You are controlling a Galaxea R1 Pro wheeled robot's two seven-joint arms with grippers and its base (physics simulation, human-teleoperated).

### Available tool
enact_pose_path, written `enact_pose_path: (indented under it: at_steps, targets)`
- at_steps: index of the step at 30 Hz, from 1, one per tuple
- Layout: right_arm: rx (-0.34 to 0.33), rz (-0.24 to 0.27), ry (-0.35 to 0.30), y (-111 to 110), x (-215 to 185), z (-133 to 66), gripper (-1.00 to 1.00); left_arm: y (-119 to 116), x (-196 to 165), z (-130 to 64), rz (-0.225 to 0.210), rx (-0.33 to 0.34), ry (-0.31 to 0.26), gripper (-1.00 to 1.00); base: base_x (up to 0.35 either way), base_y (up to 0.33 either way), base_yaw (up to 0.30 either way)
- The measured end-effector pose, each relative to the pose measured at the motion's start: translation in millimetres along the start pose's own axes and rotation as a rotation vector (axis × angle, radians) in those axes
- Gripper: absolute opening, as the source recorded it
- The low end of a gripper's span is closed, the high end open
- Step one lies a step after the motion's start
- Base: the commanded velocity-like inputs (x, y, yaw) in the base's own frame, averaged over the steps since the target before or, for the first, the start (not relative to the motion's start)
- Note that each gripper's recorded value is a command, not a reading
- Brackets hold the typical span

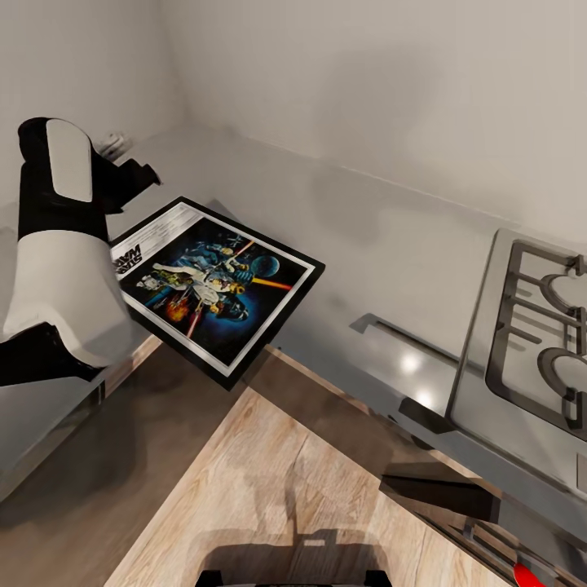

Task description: Pick up the poster from the kitchen countertop and hang it on one of the wall nails in the kitchen.

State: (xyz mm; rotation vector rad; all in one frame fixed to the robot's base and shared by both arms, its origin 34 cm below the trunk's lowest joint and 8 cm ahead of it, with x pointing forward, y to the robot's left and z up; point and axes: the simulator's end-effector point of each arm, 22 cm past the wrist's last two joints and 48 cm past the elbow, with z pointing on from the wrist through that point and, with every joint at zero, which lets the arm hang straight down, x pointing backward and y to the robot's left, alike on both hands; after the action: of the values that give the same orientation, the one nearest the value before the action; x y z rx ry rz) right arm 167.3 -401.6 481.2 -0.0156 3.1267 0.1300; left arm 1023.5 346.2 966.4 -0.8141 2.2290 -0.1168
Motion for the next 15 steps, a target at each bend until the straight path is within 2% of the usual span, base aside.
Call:
enact_pose_path:
  at_steps: [15]
  targets:
    - [0.000,0.000,0.000,0.0,0.0,0.0,1.00,12.4,-5.3,2.1,-0.004,-0.020,-0.004,1.00,0.000,0.000,0.000]
